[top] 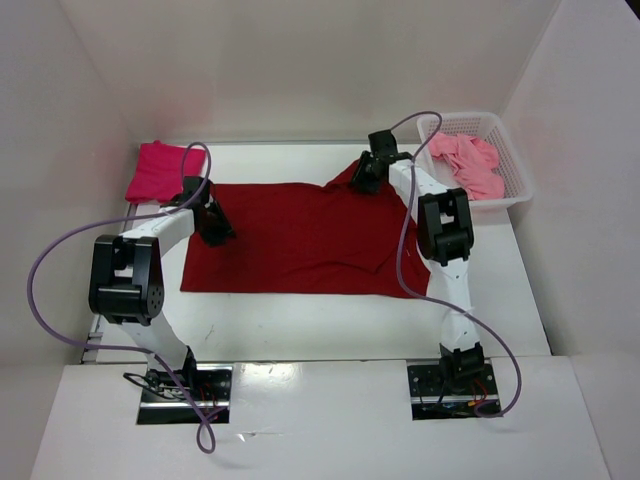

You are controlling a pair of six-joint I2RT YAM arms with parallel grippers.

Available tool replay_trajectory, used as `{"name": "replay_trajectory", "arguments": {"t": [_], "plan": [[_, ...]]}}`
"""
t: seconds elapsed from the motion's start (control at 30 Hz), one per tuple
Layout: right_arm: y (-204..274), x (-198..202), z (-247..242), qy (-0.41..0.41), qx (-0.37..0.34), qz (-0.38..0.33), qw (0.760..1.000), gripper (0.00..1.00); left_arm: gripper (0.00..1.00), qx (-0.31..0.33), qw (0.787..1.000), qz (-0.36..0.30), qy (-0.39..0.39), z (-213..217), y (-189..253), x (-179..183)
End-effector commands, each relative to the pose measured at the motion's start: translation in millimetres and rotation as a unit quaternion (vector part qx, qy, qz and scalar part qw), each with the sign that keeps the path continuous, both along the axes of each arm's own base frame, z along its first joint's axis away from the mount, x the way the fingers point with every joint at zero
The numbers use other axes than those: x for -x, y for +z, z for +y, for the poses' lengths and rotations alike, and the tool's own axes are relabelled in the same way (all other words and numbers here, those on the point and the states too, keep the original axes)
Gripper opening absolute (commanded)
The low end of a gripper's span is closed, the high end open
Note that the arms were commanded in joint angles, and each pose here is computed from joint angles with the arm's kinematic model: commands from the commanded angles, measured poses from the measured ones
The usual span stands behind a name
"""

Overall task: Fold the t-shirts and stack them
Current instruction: Grap the side of the flattened tshirt furthest away from the robot with both arms

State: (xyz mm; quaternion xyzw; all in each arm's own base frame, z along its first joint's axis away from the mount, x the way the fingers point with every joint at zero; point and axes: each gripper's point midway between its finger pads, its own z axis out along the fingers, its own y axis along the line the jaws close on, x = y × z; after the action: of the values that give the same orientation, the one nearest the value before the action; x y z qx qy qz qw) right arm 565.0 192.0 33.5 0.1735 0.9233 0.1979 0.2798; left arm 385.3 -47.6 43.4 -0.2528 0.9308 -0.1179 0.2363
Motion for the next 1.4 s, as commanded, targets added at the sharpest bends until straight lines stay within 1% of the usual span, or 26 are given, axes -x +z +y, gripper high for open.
{"name": "replay_trajectory", "arguments": {"t": [0.0,0.03,0.1,0.13,0.2,0.27,0.43,0.5,0.53,0.57,0.6,0.63,0.67,0.7,0.73,0.77,0.83,0.9,0.93,1.0,1.03,1.07,1.13,1.17,1.3,1.37], "plan": [[16.1,-18.3,11.2,0.003,-0.017,-0.034,0.999,0.45,0.43,0.001,1.000,-0.027,-0.012,-0.6,16.3,-4.9],[16.5,-17.5,12.9,0.006,-0.021,-0.033,0.999,0.41,0.43,0.001,1.000,-0.023,-0.012,-0.5,15.4,-2.9],[16.5,-24.3,14.7,0.006,-0.023,-0.039,0.999,0.37,0.43,0.001,1.000,-0.023,-0.012,-0.5,15.4,-2.9],[14.4,-24.5,14.7,0.006,-0.021,-0.035,0.999,0.30,0.43,0.001,1.000,-0.023,-0.012,-0.5,15.4,-2.9],[19.3,-30.0,18.3,0.011,-0.028,-0.040,0.999,0.22,0.43,0.007,1.000,-0.017,-0.011,-2.4,12.5,-2.2],[18.2,-31.3,18.7,0.010,-0.027,-0.037,0.999,0.17,0.43,0.007,1.000,-0.013,-0.010,-2.3,9.4,0.7],[24.8,-41.4,29.6,0.019,-0.034,-0.046,0.998,0.16,0.43,0.007,1.000,-0.008,-0.010,-2.3,6.3,3.7],[41.1,-50.0,38.3,0.032,-0.052,-0.063,0.996,0.16,0.43,0.009,1.000,-0.013,-0.007,-2.6,10.3,2.9],[30.5,-50.4,42.0,0.030,-0.062,-0.049,0.996,0.16,0.43,0.009,1.000,-0.009,-0.006,-2.6,7.3,5.8],[49.4,-57.6,53.0,0.041,-0.073,-0.071,0.994,0.16,0.43,0.009,1.000,-0.008,-0.006,-2.6,7.3,5.9],[52.1,-57.5,56.3,0.043,-0.083,-0.066,0.993,0.18,0.43,0.009,1.000,-0.003,-0.006,-2.5,3.8,9.3],[65.9,-64.8,64.0,0.056,-0.099,-0.084,0.990,0.21,0.43,0.007,1.000,-0.007,0.000,-1.2,6.8,8.4],[73.1,-67.8,65.2,0.054,-0.104,-0.090,0.989,0.27,0.43,0.007,1.000,-0.007,0.000,-1.2,6.8,8.4],[75.7,-61.4,71.9,0.059,-0.103,-0.081,0.990,0.33,0.43,0.004,1.000,-0.007,0.002,0.3,6.5,8.2],[110.9,-68.0,74.4,0.057,-0.095,-0.126,0.986,0.47,0.43,0.004,1.000,-0.013,0.002,0.3,10.3,7.5],[103.3,-68.7,71.1,0.054,-0.084,-0.123,0.987,0.53,0.43,0.004,1.000,-0.008,0.002,0.4,9.5,9.6],[120.9,-60.9,64.5,0.054,-0.070,-0.130,0.987,0.58,0.43,0.004,1.000,-0.014,0.002,0.3,13.5,5.7],[126.6,-51.3,66.9,0.067,-0.059,-0.123,0.988,0.58,0.43,0.004,1.000,-0.030,0.002,0.1,24.7,-2.0],[121.8,-43.0,60.1,0.065,-0.041,-0.104,0.992,0.58,0.43,0.004,1.000,-0.030,0.002,0.1,24.8,-2.0],[139.4,-34.6,52.7,0.060,-0.012,-0.112,0.992,0.49,0.43,0.014,0.999,-0.043,-0.004,-4.0,34.6,-9.3],[141.9,-28.9,50.3,0.064,-0.006,-0.105,0.992,0.39,0.43,0.018,0.999,-0.043,-0.007,-5.5,35.0,-9.1],[139.9,-20.7,42.4,0.055,0.010,-0.086,0.995,0.18,0.43,0.019,0.999,-0.044,-0.013,-6.8,35.2,-8.6],[164.7,-7.9,33.3,0.054,0.024,-0.089,0.994,0.02,0.43,0.023,0.998,-0.044,-0.026,-12.6,38.0,-5.8],[171.6,0.7,37.3,0.059,0.025,-0.085,0.994,0.00,0.43,0.023,0.998,-0.044,-0.026,-12.6,38.0,-5.8],[227.2,30.2,32.5,0.064,0.038,-0.108,0.991,0.00,0.34,0.021,0.996,-0.053,-0.069,-29.4,51.2,4.4],[252.7,62.2,21.6,0.073,0.054,-0.113,0.989,0.00,0.33,0.021,0.994,-0.061,-0.085,-35.5,63.3,8.4]]}}
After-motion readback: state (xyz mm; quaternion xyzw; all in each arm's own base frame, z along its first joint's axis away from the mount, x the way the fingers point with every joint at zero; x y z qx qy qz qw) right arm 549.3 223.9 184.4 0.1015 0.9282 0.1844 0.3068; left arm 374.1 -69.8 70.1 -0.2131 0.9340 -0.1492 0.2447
